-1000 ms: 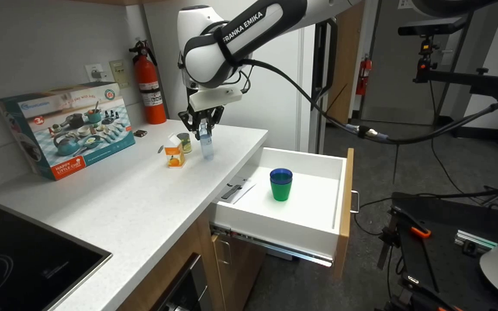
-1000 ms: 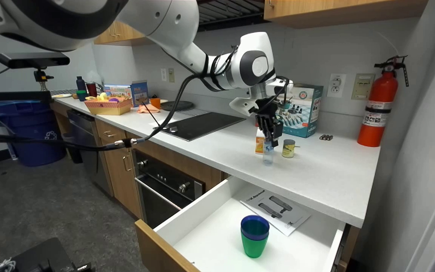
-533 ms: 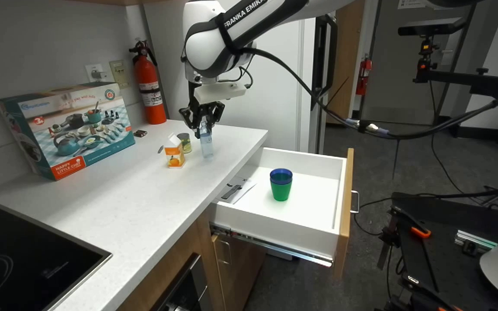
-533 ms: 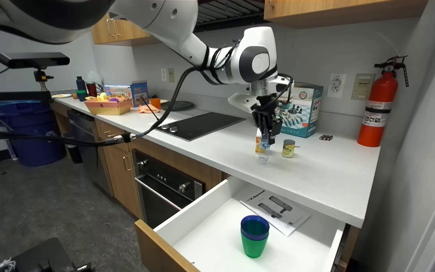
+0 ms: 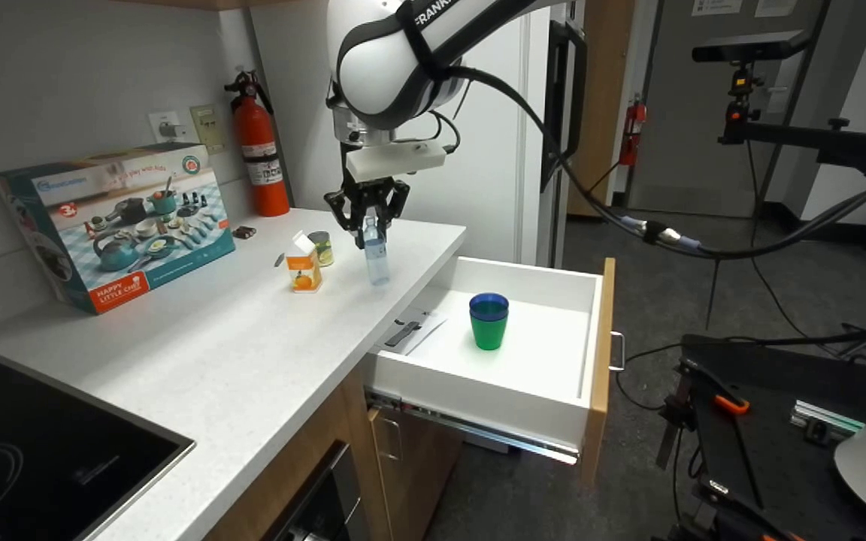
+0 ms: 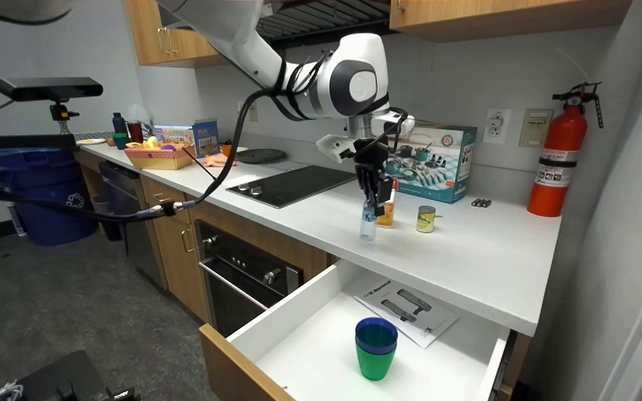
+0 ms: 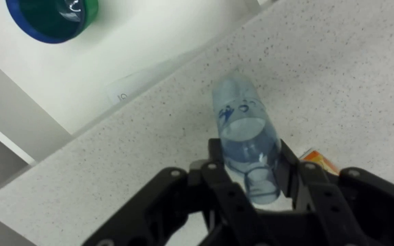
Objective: Put the bottle on the counter in the open drawer
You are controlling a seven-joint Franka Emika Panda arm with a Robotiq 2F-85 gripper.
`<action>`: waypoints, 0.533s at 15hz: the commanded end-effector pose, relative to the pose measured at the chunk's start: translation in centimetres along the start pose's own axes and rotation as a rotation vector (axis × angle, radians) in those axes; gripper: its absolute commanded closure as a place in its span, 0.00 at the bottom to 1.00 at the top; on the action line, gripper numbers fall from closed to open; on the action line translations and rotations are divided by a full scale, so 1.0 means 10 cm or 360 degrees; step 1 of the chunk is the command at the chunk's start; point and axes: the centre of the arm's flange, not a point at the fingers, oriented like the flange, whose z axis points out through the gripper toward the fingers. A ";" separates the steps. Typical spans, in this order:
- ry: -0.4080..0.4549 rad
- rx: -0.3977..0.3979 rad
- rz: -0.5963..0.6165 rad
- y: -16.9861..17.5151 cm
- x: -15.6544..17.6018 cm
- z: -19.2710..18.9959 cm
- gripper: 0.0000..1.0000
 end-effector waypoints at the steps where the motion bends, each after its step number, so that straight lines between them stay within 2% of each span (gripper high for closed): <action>1: -0.0004 -0.0035 0.0001 0.18 -0.32 -0.08 0.86; 8: -0.0019 -0.0077 -0.0135 0.59 -0.48 -0.02 0.86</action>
